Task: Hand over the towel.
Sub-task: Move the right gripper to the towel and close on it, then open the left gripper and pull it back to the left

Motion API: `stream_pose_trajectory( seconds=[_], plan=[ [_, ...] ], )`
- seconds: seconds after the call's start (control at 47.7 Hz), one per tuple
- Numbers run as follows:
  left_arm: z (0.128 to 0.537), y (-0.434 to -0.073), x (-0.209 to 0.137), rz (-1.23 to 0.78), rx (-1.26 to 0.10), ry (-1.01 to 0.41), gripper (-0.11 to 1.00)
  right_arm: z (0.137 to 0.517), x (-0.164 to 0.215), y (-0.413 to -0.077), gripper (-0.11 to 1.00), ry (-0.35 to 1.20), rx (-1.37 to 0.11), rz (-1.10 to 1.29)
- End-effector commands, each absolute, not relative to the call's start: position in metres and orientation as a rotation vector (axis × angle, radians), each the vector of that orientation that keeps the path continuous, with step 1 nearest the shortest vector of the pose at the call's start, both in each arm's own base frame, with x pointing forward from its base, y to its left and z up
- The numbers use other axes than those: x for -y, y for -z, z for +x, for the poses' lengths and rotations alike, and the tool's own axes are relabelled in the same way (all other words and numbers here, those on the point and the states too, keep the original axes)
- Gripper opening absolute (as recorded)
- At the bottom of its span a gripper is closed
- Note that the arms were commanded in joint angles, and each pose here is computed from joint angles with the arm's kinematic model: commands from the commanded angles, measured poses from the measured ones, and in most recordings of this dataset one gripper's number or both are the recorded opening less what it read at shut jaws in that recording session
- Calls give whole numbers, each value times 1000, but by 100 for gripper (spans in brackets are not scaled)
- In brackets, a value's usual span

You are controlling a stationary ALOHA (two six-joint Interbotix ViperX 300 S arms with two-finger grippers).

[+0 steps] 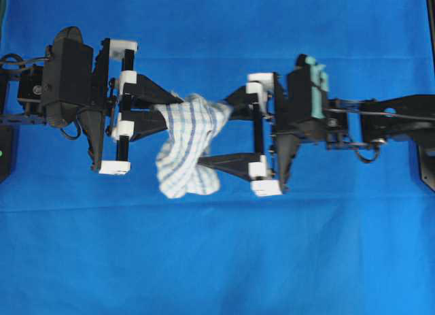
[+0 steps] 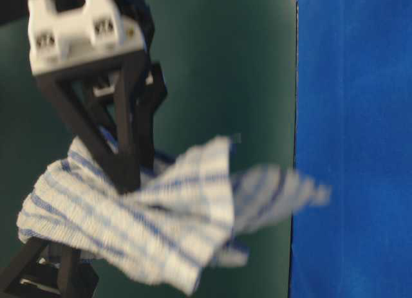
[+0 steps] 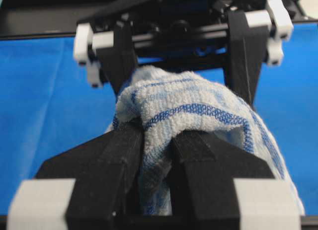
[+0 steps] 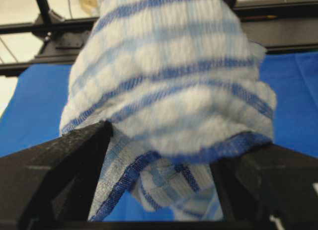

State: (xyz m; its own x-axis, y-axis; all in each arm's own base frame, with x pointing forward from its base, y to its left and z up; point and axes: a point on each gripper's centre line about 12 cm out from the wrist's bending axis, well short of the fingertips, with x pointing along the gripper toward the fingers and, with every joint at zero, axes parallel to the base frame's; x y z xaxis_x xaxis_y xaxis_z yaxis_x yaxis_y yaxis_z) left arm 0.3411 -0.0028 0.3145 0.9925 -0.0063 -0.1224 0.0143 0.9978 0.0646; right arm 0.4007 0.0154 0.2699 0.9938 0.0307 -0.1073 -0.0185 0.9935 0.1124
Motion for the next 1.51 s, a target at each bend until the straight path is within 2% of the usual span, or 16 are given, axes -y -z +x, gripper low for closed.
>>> stream_pose_trajectory(
  seconds=[0.0,0.44,0.524,0.67,0.712,1.048,1.069,1.131,1.32,1.383,1.488],
  plan=[
    [341,-324,4,65,-89,12,6,412,-17,-283,72,-28,-73,117],
    [341,-325,4,64,-83,11,6,419,-18,-279,70,-30,-103,98],
    [342,-326,4,62,-76,11,6,419,-18,-279,58,-31,-112,89],
    [342,-327,4,58,-72,10,6,419,-18,-277,16,-31,-129,84],
    [342,-327,3,52,-70,8,6,419,-18,-277,7,-32,-130,83],
    [341,-327,4,46,-61,9,8,418,-18,-277,7,-32,-138,83],
    [342,-328,3,43,-60,7,10,418,-18,-278,7,-32,-135,83],
    [341,-329,3,37,-52,6,26,416,-18,-277,7,-32,-138,83],
    [329,-332,3,37,-29,5,81,412,-18,-280,7,-32,-132,83],
    [322,-334,3,35,-18,5,92,409,-17,-280,7,-32,-132,83],
    [304,-338,2,33,6,3,94,405,-17,-281,7,-32,-132,83]
  ],
)
